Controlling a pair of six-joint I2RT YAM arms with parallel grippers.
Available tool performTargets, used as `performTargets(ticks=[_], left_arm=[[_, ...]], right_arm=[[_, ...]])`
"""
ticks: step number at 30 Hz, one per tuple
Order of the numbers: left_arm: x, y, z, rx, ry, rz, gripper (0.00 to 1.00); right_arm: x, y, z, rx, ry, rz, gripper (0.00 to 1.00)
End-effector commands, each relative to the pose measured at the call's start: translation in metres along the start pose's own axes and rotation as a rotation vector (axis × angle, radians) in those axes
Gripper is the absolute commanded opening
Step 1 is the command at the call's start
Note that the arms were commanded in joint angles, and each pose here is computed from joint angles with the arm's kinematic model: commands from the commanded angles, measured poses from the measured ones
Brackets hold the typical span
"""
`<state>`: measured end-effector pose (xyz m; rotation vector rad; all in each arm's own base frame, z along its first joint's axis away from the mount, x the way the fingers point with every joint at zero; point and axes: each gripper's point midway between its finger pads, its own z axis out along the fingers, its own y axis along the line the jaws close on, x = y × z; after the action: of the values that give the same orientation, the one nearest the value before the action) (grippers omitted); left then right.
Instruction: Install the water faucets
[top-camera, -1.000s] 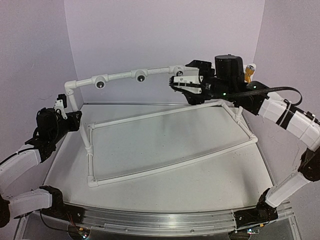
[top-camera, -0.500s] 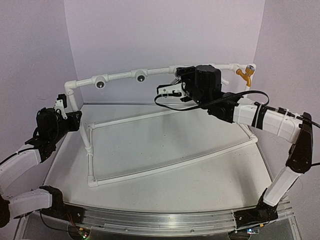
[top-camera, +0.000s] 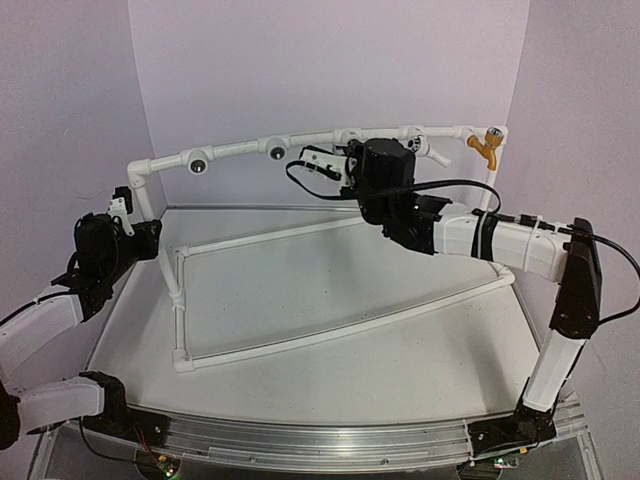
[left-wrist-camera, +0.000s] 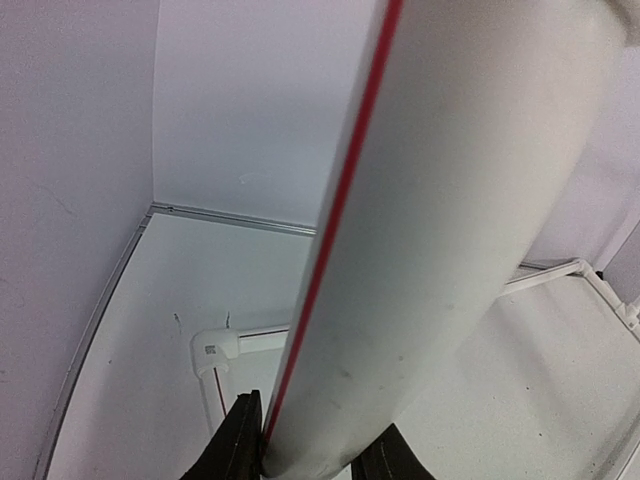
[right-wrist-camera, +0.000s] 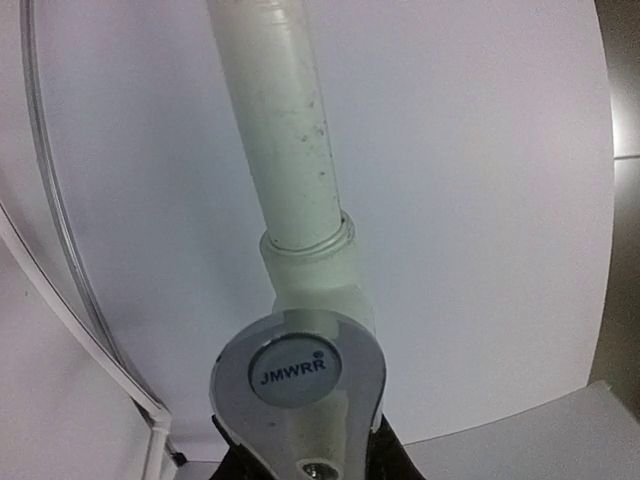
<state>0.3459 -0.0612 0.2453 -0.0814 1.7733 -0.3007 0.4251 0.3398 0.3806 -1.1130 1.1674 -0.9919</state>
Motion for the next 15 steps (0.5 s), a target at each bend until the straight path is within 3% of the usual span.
performTargets(ticks=[1,7,15], left_arm=[[0.037,-0.022,0.001,0.106,0.169,-0.154,0.0],[0.036,-0.022,0.0,0.103,0.165,-0.153,0.0],[0.036,-0.021,-0.001,0.098,0.162,-0.158,0.0]], right_arm=[[0.016,-0.042,0.004,0.213,0.145,0.776,0.0],[0.015,-0.036,-0.006,0.11,0.083,1.269,0.0],[0.022,-0.032,-0.01,0.073,0.078,1.469,0.0]])
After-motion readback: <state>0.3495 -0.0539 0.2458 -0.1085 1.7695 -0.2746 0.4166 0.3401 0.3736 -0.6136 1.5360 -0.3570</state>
